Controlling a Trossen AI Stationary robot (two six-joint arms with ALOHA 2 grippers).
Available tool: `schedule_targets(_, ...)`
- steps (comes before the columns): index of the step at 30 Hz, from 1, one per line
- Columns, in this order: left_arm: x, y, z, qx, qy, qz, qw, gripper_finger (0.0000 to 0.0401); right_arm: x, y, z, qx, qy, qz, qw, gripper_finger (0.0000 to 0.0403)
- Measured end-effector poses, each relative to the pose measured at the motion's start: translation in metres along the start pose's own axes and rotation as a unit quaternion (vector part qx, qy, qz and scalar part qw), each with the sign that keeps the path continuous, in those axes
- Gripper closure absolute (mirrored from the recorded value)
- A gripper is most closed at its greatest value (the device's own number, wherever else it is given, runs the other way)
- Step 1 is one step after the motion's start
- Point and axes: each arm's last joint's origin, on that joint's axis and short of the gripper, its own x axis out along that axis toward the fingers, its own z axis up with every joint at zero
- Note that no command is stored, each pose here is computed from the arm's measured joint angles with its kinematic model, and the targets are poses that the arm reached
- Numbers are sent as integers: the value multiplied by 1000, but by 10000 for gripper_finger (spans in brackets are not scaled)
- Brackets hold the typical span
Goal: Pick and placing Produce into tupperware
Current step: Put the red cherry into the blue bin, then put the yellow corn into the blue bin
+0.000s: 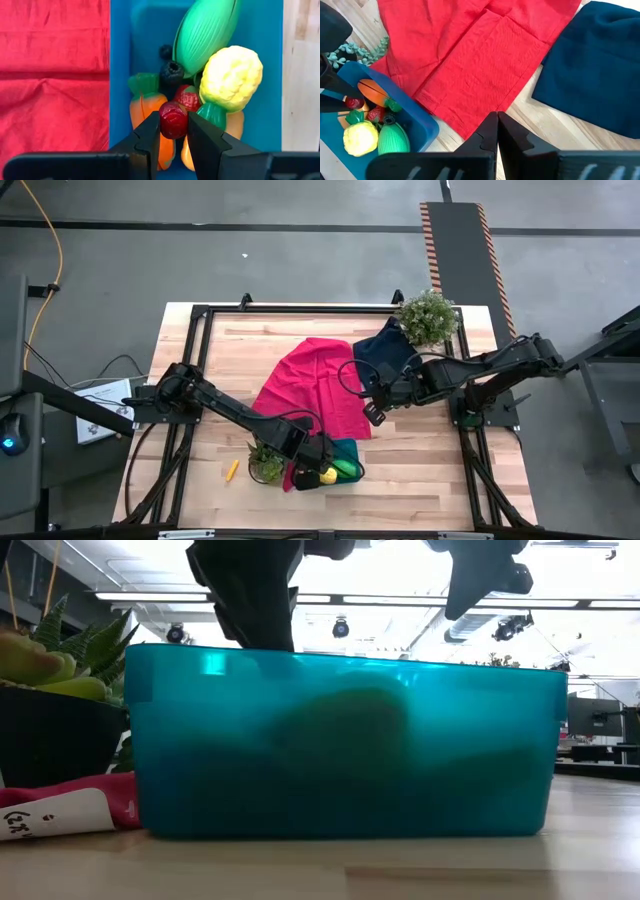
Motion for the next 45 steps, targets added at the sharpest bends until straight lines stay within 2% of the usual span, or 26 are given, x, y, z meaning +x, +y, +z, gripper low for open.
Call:
schedule_targets(11, 12, -1, 0, -9, 3, 2, 1000, 320, 0, 0, 0, 0, 0, 0, 1000, 401)
schedule_targets(21, 18, -2, -1, -8, 18, -4, 1000, 260, 0, 0, 0, -4, 0, 0, 1000, 401)
schedule_targets(27, 18, -2, -2, -9, 19, -5, 1000, 243, 0, 0, 0, -8, 0, 0, 1000, 401)
schedule_targets(38, 6, 0, -3, 23, 63, 2, 998, 267, 0, 0, 0, -13, 0, 0, 1000, 401)
schedule_targets(45, -11, -2, 6, 34, 56, 8, 998, 284, 0, 0, 0, -14, 0, 0, 1000, 401)
